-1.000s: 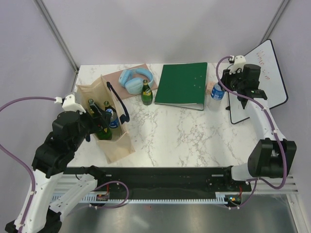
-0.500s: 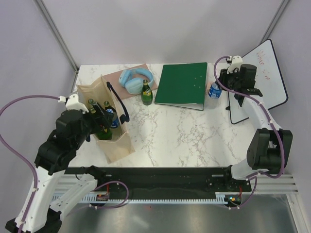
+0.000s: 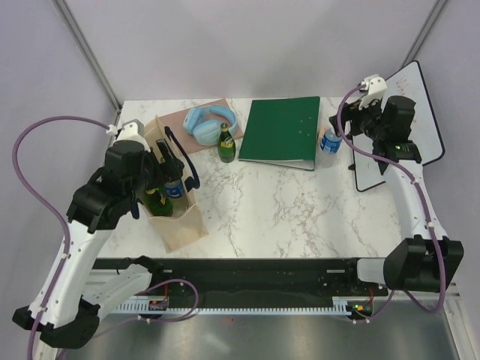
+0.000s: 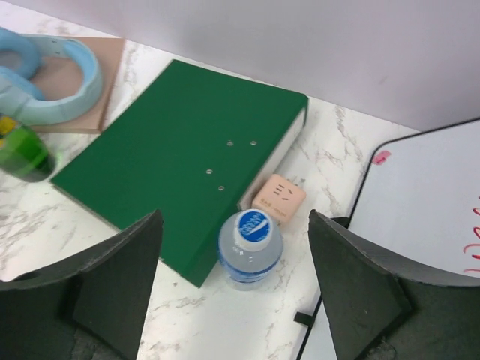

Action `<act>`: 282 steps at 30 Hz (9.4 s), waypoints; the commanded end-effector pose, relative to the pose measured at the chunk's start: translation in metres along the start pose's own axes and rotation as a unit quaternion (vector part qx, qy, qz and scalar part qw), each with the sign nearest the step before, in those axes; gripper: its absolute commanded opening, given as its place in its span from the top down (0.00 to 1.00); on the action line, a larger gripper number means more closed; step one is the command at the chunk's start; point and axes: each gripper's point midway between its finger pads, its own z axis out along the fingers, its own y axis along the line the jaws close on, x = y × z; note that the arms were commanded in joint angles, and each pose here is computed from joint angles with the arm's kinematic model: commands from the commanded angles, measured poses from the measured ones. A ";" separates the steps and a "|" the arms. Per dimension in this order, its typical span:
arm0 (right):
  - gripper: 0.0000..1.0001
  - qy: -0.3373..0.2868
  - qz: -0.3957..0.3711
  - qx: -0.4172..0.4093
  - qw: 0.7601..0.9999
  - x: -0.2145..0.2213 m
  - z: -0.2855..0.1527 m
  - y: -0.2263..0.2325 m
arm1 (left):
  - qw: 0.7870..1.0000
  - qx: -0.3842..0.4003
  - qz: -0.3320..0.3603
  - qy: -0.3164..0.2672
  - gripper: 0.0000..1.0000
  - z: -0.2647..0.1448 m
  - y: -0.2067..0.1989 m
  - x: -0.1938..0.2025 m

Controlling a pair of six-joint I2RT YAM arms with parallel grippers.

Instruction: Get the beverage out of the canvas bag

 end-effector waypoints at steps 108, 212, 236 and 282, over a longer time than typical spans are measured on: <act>0.02 0.012 -0.061 -0.441 0.895 0.001 -0.099 0.220 | 0.893 0.385 0.219 -0.080 0.98 -0.072 -0.150 -0.106; 0.02 0.096 -0.044 -0.344 0.933 0.073 -0.065 0.192 | 1.000 -0.006 -0.023 -0.005 0.00 0.013 0.014 -0.015; 0.02 0.106 -0.042 -0.333 0.936 0.085 -0.068 0.189 | 0.989 -0.137 -0.038 0.037 0.32 0.081 0.061 -0.009; 0.02 0.109 -0.042 -0.328 0.938 0.089 -0.068 0.187 | 0.969 -0.189 0.078 0.138 0.63 0.166 0.093 0.005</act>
